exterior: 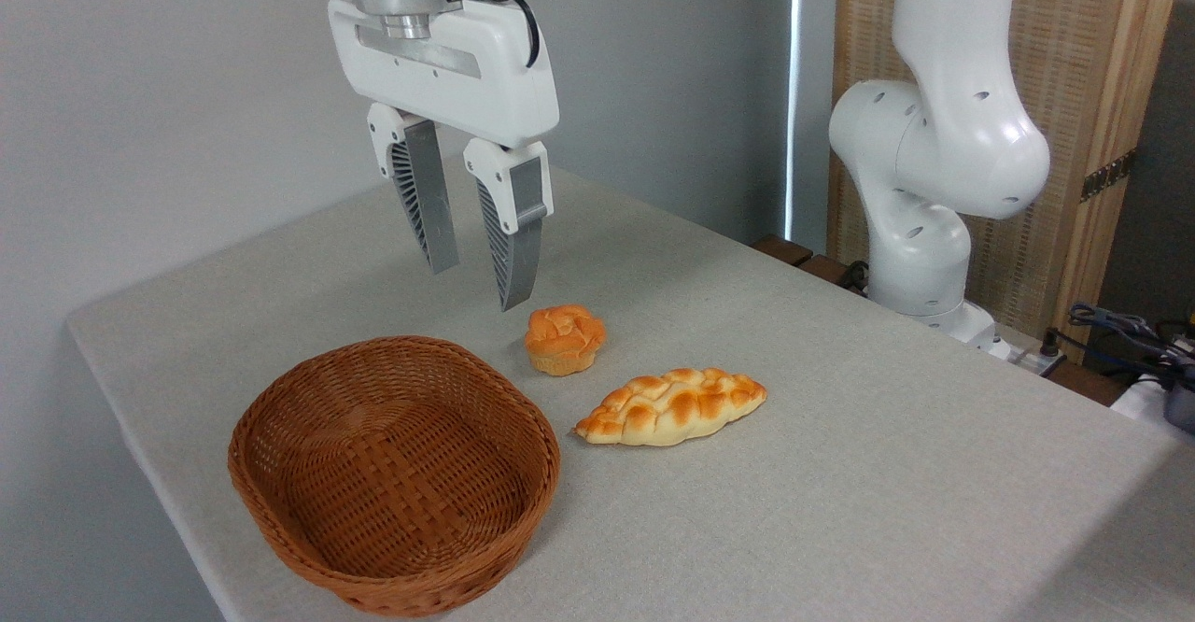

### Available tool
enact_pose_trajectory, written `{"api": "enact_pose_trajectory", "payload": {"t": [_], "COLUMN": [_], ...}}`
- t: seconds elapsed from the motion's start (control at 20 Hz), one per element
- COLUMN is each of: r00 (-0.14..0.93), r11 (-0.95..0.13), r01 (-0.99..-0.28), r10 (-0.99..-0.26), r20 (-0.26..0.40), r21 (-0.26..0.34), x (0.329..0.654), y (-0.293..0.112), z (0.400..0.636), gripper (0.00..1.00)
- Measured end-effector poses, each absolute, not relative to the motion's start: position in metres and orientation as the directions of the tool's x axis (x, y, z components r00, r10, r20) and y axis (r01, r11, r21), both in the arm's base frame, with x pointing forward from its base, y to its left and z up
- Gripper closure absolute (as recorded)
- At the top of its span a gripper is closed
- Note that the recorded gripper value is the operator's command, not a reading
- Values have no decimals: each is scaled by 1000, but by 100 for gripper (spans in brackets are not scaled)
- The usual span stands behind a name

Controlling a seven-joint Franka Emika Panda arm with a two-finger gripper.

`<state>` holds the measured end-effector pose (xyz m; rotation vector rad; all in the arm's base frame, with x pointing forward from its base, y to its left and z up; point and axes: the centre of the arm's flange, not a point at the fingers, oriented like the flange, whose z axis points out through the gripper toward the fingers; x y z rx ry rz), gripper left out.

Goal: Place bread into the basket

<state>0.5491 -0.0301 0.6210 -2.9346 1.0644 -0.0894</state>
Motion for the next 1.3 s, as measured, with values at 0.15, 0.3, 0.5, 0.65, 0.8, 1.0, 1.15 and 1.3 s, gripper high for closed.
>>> {"api": "enact_pose_trajectory", "payload": {"t": [0.15, 0.3, 0.5, 0.65, 0.8, 1.0, 1.15, 1.3], "r00": [770, 774, 774, 774, 774, 752, 747, 745], "r11": [-772, -776, -776, -776, -776, -752, -747, -745], "r01": [-635, -631, -631, -630, -631, -659, -665, -667], "r10": [-635, -631, -630, -630, -630, -658, -665, -667], "r20": [58, 62, 62, 62, 56, 30, 23, 14], "r21": [-22, -17, -17, -17, -12, 6, 11, 19], "x": [549, 549, 549, 549, 549, 545, 544, 544], "y": [-29, -26, -26, -26, -26, -26, -26, -27], "z": [621, 621, 621, 621, 620, 617, 616, 614], "gripper": [0, 0, 0, 0, 0, 0, 0, 0]}}
